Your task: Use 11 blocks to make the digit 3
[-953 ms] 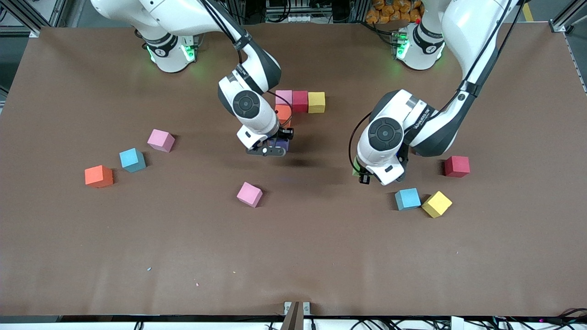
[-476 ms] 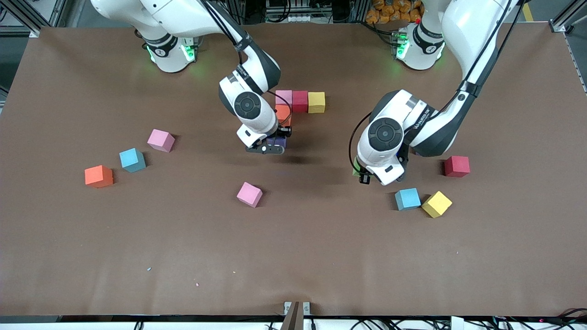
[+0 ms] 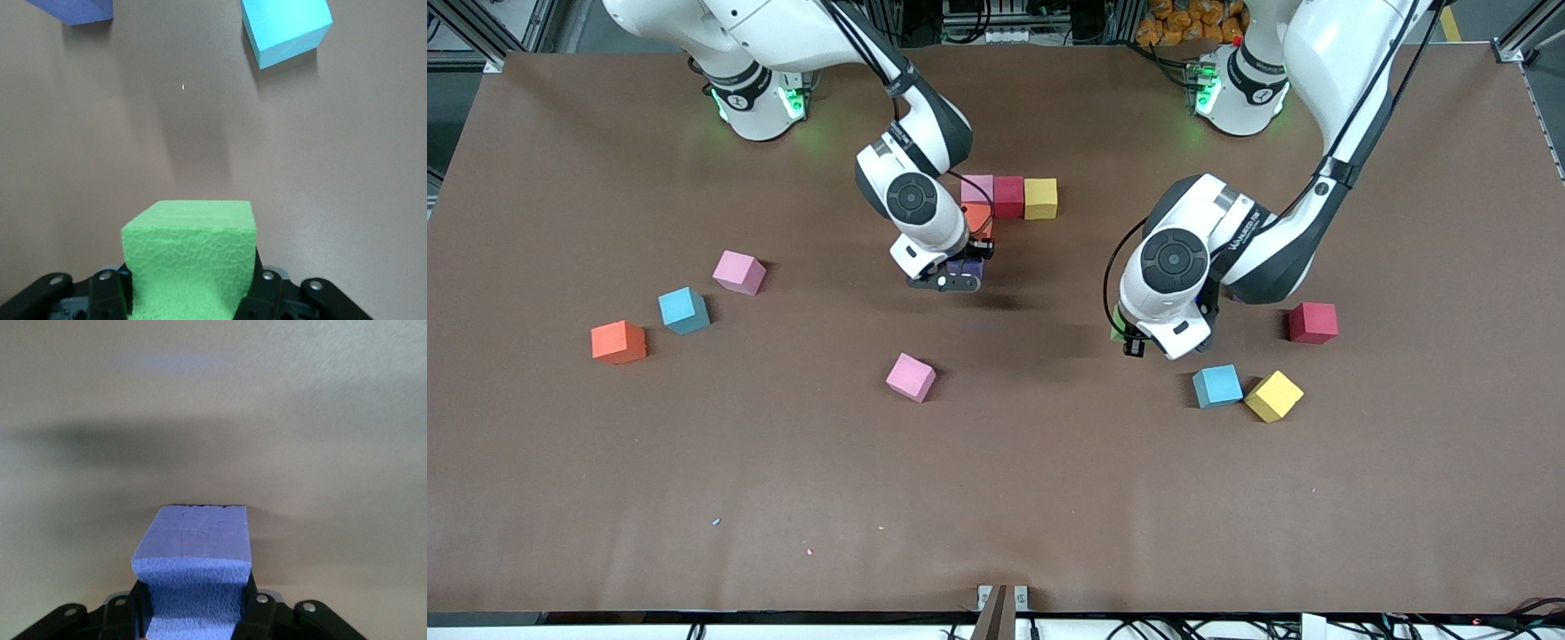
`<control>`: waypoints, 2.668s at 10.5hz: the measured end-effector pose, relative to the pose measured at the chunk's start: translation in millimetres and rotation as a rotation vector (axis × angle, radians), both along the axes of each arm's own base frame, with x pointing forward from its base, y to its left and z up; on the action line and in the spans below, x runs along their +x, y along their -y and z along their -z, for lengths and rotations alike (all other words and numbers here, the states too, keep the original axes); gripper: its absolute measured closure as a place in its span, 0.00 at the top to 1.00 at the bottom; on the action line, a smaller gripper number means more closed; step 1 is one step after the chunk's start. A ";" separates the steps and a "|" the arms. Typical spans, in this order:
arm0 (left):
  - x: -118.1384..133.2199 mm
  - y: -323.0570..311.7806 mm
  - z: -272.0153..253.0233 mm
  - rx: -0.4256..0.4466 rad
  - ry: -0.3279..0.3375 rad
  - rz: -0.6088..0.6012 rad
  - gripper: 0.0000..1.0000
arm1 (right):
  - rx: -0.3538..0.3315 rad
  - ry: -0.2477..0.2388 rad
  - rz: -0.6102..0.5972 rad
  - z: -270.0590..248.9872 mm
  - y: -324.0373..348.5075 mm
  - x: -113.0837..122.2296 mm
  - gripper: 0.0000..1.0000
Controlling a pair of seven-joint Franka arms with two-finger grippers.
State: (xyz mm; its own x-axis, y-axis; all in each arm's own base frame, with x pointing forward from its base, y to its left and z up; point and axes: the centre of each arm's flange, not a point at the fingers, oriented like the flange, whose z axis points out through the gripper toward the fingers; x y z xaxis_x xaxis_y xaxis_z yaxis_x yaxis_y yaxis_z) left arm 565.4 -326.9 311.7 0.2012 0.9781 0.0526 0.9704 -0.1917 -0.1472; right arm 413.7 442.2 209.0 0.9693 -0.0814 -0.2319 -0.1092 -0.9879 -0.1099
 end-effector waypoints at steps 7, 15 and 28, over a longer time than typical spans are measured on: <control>0.0 0.0 0.0 0.000 0.000 0.000 0.56 | 0.001 0.000 0.001 2.4 -1.7 -5.0 0.53; 0.0 0.0 0.0 0.000 0.000 0.000 0.56 | 0.006 0.006 0.001 2.9 -1.8 -6.9 0.53; -0.1 0.1 0.7 -0.003 -0.003 0.020 0.56 | 0.014 0.009 -0.011 3.0 -6.9 -13.7 0.53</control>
